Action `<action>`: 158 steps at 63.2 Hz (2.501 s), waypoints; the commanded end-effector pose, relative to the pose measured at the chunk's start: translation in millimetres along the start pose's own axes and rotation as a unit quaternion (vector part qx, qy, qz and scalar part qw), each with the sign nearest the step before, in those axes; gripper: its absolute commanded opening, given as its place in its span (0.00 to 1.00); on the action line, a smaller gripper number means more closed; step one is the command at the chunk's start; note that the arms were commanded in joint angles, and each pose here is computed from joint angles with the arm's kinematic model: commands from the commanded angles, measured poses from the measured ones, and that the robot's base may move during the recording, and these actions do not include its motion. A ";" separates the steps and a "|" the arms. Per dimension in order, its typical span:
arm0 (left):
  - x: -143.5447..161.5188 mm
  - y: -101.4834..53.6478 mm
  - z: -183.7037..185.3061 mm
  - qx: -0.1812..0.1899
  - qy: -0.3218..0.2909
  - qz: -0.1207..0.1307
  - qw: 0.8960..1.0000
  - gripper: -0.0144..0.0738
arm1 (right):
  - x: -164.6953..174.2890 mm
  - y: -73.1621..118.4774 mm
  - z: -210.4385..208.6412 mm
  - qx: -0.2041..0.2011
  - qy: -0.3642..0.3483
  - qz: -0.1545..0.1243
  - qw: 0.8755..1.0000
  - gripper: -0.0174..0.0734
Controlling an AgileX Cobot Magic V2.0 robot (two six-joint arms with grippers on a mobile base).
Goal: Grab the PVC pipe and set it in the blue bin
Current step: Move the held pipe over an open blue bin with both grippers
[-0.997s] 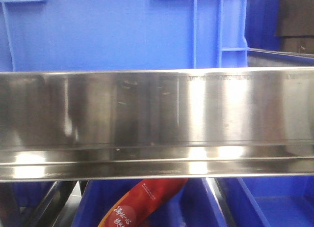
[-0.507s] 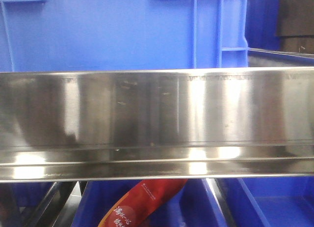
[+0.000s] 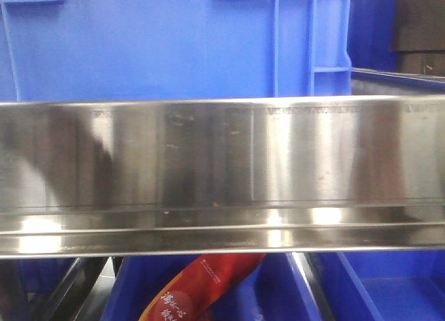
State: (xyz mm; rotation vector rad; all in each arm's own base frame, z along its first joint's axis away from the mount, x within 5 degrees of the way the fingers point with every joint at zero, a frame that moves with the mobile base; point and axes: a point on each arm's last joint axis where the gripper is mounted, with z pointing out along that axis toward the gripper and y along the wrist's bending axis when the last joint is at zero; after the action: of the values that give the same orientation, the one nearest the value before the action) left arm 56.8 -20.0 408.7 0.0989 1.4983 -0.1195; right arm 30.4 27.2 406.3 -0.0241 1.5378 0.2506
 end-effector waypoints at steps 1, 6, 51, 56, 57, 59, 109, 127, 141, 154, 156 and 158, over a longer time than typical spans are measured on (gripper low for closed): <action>-15.1 3.1 10.0 0.001 -0.010 -0.010 1.000 0.04 | -3.8 -1.6 5.4 -0.001 -0.002 -0.001 1.000 0.01; -20.9 2.7 19.7 0.021 0.005 -0.019 1.000 0.04 | -4.3 -3.2 11.0 -0.002 0.003 0.008 1.000 0.01; -32.2 -1.6 43.3 0.092 0.014 0.072 0.993 0.04 | -19.3 -5.2 28.7 -0.017 -0.006 -0.026 1.000 0.01; -31.4 -4.5 42.9 0.107 0.013 0.094 0.990 0.04 | -19.5 -4.9 28.7 -0.019 -0.007 -0.024 1.000 0.01; -31.4 -5.2 42.8 0.111 0.013 0.093 0.989 0.04 | -19.4 -4.7 28.7 -0.020 -0.006 -0.023 1.000 0.01; -30.8 -6.0 42.9 0.115 0.014 0.093 0.989 0.04 | -19.2 -4.5 28.7 -0.021 -0.006 -0.022 1.000 0.01; -28.0 -22.1 49.7 0.196 0.005 0.140 0.971 0.04 | -18.5 -4.1 28.7 -0.024 -0.001 -0.022 0.999 0.01; -12.0 -24.2 84.0 0.216 0.046 0.161 0.962 0.04 | -18.7 -4.3 28.9 -0.022 -0.003 -0.025 0.999 0.01; -24.2 -28.4 87.5 0.225 0.008 0.172 0.959 0.04 | -18.8 -5.3 30.6 -0.021 -0.002 -0.024 0.999 0.01; -28.5 -36.1 108.8 0.250 0.018 0.168 0.954 0.04 | -18.2 -7.2 36.6 -0.023 0.005 -0.014 1.000 0.01; -29.3 -38.3 112.9 0.255 0.019 0.168 0.952 0.04 | -18.2 -7.2 36.6 -0.023 0.005 -0.014 1.000 0.01; -30.7 -40.0 115.9 0.259 0.018 0.167 0.951 0.04 | -18.2 -7.2 36.6 -0.023 0.005 -0.014 1.000 0.01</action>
State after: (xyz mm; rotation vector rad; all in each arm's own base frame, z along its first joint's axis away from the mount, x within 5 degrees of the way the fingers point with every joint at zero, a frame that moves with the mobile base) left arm 156.0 -68.9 441.9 0.7761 1.4492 -0.2001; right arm 66.1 24.8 420.1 -0.0913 1.5677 0.2628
